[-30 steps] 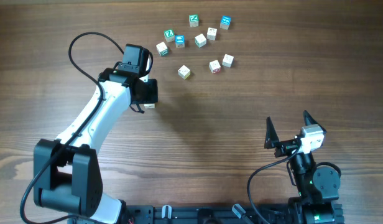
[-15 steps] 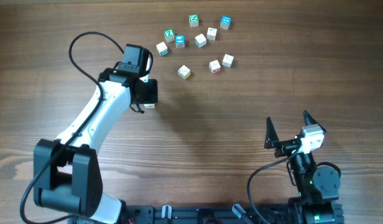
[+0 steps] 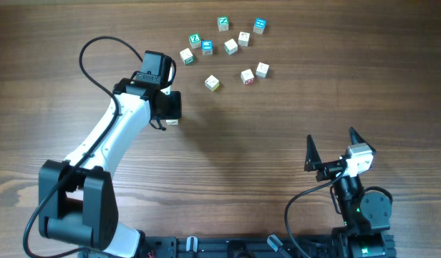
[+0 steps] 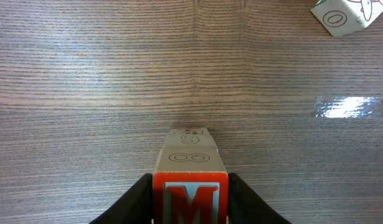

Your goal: Form a tower

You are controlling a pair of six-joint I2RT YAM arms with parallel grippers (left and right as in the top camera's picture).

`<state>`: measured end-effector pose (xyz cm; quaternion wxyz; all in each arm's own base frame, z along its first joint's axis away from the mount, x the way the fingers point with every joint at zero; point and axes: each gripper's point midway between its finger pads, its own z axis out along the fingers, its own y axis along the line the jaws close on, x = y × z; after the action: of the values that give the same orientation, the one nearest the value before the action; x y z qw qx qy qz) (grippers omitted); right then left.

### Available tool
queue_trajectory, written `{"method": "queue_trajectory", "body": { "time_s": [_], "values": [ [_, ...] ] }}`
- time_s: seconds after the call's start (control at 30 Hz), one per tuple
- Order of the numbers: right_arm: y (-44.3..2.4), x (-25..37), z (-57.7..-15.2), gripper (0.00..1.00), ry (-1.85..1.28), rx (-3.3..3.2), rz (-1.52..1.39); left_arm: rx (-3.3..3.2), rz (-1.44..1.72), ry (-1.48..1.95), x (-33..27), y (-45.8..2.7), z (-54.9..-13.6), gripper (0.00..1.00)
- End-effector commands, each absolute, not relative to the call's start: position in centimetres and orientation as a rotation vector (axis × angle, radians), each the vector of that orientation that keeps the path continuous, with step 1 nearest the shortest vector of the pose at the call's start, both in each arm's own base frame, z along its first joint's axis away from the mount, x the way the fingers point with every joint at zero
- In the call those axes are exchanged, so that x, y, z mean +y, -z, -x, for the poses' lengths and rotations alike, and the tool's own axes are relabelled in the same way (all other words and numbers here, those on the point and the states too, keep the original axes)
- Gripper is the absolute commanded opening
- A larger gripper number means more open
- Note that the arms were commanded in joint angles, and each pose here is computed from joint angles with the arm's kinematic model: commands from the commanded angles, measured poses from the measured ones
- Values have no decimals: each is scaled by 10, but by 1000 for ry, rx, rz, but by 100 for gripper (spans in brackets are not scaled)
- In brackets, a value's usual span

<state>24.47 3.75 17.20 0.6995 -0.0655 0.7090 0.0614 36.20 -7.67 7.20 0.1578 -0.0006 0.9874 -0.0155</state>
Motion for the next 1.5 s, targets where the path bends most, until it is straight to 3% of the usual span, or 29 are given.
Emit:
{"method": "queue_trajectory", "body": {
  "time_s": [0.0,0.07,0.1,0.27,0.43,0.63,0.87,1.07,1.47],
  "values": [
    [-173,39,-244,99,-135,1571,166,2790,-10,27,-75,-83,-367,45],
    [-173,39,-244,100,-136,1570,167,2790,-10,27,-75,-83,-367,66],
    [-173,39,-244,100,-136,1571,166,2790,-9,27,-75,-83,-367,71],
    [-173,39,-244,100,-135,1571,166,2777,55,42,-75,-84,-370,74],
    [-173,39,-244,100,-135,1571,167,2738,272,22,-68,-86,-376,92],
    [-173,39,-244,100,-135,1570,167,2531,604,111,-34,-103,-415,100],
    [-173,39,-244,100,-135,1571,166,2465,886,48,44,-100,-409,100],
    [-173,39,-244,100,-135,1570,166,2448,1150,-41,117,-91,-375,100],
    [-173,39,-244,100,-135,1570,166,2421,1205,-55,133,-91,-369,100]
  ]
}}
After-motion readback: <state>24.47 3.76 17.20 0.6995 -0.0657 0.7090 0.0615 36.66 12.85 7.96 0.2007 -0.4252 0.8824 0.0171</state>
